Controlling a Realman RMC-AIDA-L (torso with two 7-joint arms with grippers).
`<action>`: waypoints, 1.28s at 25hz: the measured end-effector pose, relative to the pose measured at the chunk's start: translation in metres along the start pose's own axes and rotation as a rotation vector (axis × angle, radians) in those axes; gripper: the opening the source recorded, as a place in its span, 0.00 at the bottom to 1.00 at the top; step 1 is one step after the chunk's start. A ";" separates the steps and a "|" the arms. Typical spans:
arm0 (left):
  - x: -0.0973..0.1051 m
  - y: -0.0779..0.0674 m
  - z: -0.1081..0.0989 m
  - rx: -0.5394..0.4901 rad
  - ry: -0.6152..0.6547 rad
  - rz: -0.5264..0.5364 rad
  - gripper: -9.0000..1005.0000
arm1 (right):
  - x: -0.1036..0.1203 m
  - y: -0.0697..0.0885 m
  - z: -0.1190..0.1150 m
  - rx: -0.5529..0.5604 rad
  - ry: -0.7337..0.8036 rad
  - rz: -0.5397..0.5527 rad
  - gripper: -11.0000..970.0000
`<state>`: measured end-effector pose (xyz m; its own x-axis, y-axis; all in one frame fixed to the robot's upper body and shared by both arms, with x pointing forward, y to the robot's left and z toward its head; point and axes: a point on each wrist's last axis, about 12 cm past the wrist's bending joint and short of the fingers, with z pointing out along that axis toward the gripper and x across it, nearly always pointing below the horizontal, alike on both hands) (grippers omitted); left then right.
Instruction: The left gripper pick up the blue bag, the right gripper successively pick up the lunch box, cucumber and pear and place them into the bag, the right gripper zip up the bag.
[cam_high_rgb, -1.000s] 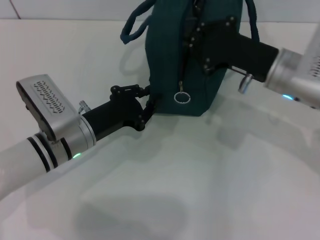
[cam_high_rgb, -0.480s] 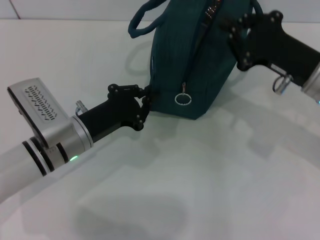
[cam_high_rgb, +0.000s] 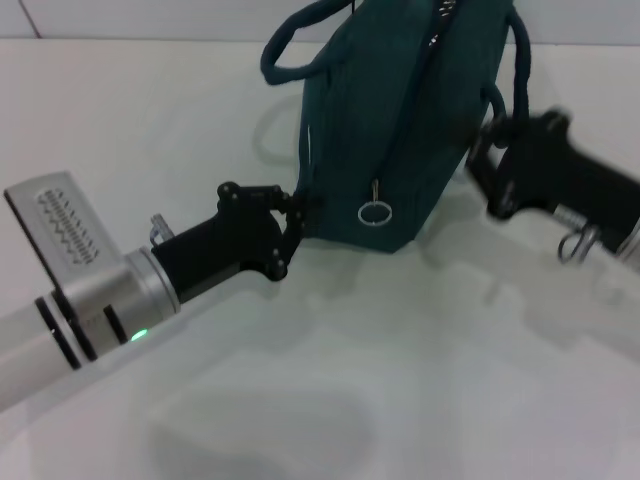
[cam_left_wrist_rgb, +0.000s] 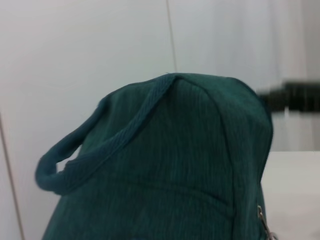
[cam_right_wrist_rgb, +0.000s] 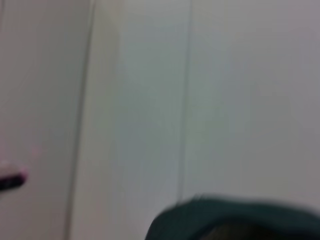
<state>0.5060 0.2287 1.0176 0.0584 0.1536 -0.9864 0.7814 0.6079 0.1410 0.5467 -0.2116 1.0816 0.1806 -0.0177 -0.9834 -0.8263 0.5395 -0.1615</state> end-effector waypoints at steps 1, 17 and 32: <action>0.000 -0.002 -0.002 0.005 -0.003 -0.001 0.06 | 0.003 0.002 0.000 -0.017 0.019 0.011 0.03; 0.007 -0.009 -0.028 -0.078 -0.039 -0.027 0.06 | 0.019 0.010 0.021 -0.237 0.263 0.057 0.12; 0.004 -0.025 -0.039 -0.010 -0.100 -0.007 0.06 | 0.022 0.028 0.037 -0.342 0.303 0.062 0.44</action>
<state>0.4627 0.2441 1.0135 0.1150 0.0710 -0.9908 0.7760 0.6163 0.1342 0.5472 -0.1652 1.0586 0.0031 -0.2674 -0.9636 -0.9684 0.2393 -0.0695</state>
